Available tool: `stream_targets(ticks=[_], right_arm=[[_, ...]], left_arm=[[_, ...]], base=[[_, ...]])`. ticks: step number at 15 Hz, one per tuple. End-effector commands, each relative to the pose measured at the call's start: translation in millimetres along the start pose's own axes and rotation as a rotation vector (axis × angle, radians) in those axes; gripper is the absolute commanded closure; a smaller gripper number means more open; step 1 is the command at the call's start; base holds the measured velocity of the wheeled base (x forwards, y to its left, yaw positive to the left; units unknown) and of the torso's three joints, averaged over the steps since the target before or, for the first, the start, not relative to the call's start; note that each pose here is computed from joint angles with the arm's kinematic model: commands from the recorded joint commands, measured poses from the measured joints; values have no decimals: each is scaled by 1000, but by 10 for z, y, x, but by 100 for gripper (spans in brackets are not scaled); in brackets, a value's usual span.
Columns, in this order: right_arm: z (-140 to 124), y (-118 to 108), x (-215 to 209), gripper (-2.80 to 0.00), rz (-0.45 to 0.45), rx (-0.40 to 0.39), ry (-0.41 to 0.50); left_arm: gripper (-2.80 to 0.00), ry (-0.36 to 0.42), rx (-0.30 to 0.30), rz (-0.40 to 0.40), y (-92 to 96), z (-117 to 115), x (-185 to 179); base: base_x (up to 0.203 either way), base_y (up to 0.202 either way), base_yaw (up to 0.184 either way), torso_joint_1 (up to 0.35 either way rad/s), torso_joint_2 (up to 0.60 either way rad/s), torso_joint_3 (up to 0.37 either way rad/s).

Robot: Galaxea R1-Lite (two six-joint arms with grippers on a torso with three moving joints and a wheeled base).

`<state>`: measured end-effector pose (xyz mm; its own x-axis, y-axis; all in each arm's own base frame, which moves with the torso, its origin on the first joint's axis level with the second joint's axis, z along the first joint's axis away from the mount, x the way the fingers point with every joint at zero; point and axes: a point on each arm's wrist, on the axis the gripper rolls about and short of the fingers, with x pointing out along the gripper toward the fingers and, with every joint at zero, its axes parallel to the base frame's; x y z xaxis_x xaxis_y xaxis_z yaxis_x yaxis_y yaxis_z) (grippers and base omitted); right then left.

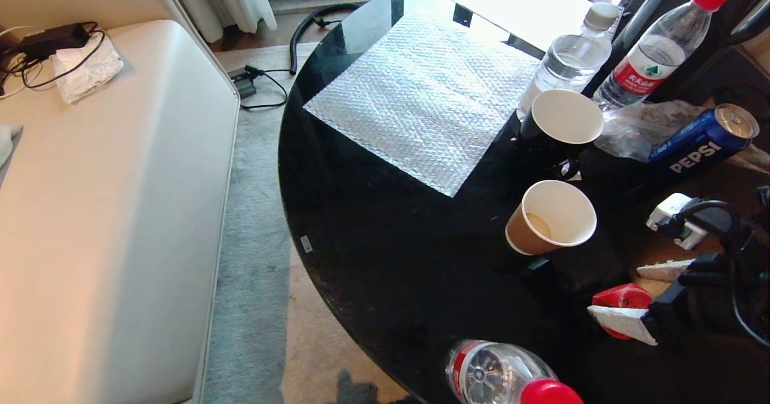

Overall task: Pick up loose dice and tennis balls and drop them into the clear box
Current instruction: Pick up toys out of the box

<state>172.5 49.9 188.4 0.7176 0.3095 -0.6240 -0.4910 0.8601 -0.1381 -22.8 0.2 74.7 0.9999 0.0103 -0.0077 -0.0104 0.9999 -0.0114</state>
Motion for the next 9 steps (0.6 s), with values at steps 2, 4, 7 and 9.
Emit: stream_targets(ticks=[2,4,7,9], right_arm=[[10,-3,17,-280,4,-3,3],[35,-12,32,0,0,-3,3],[-18,3,12,0,-3,-6,10],[-15,1,11,0,-11,-6,10]], left_arm=[[0,1,-1,0,0,-4,1],[0,1,-1,0,0,-2,1],[0,0,-1,0,0,0,0],[0,0,-1,0,0,0,0]], base=[[0,0,0,0,0,0],[0,0,0,0,0,0],[0,0,0,0,0,0],[0,0,0,0,0,0]])
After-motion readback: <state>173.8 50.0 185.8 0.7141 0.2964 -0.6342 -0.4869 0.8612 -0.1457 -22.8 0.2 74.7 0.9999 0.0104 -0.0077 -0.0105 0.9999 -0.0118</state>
